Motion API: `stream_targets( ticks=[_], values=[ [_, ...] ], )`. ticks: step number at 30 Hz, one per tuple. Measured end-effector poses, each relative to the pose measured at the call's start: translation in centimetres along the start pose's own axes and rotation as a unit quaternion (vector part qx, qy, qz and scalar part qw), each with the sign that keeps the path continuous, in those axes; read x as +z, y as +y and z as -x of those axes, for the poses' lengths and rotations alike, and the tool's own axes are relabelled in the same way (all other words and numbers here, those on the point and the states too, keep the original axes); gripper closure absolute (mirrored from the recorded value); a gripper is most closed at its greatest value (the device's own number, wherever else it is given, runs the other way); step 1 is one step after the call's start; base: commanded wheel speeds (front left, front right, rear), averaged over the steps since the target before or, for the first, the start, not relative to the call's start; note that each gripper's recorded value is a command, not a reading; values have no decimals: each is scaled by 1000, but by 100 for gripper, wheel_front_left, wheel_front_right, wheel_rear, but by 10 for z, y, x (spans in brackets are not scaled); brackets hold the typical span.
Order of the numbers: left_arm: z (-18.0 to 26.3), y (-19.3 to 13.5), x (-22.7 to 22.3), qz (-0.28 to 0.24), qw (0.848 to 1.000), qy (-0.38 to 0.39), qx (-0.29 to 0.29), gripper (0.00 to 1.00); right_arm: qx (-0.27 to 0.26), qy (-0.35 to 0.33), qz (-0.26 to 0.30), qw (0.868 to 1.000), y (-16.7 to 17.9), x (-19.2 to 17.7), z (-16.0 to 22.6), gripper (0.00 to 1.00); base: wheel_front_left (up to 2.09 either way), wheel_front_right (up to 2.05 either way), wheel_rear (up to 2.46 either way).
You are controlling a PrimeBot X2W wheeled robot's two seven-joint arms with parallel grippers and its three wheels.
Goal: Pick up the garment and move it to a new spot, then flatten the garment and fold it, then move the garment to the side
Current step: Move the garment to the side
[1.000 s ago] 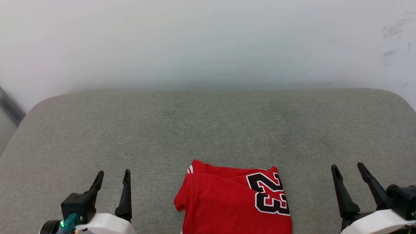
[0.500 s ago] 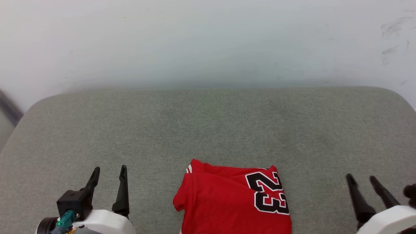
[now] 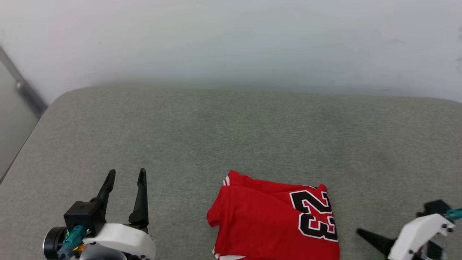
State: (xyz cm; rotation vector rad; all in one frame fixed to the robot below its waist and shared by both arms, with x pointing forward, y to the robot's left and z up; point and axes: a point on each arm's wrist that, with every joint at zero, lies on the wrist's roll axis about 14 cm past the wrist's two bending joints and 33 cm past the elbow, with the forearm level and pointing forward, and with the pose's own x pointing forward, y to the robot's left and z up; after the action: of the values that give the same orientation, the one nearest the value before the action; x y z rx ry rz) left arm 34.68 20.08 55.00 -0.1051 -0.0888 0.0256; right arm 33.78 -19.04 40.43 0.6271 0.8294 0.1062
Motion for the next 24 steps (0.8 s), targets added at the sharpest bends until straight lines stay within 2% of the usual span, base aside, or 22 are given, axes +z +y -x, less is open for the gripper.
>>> stream_targets(
  ticks=[4, 11, 12, 13, 14, 19, 24],
  values=[
    [0, 2, -2, 0, 1000, 2, 3, 0, 66, 69, -36, 995, 41, -25, -25, 0, 0, 0, 0],
    [-5, 8, -10, 0, 1000, 14, 11, 0, 109, 133, -53, 984, 75, -49, -56, 0, 0, 0, 0],
    [-5, 11, -11, -1, 1000, 16, 15, 0, 112, 139, -56, 982, 77, -52, -59, 17, 0, 0, 0],
    [-5, 13, -12, -2, 1000, 16, 18, 0, 115, 143, -56, 981, 80, -53, -61, 84, 0, 0, 0],
    [-6, 14, -11, -2, 1000, 16, 19, 0, 116, 145, -54, 981, 81, -54, -63, 100, 0, 0, 0],
    [-7, 15, -9, -5, 1000, 12, 19, 0, 125, 126, -31, 984, 89, -47, -62, 100, 0, 0, 0],
    [-6, 6, -8, -10, 1000, 12, 3, 0, 99, 80, 43, 991, 77, -27, -52, 100, 0, 0, 0]
  ],
)
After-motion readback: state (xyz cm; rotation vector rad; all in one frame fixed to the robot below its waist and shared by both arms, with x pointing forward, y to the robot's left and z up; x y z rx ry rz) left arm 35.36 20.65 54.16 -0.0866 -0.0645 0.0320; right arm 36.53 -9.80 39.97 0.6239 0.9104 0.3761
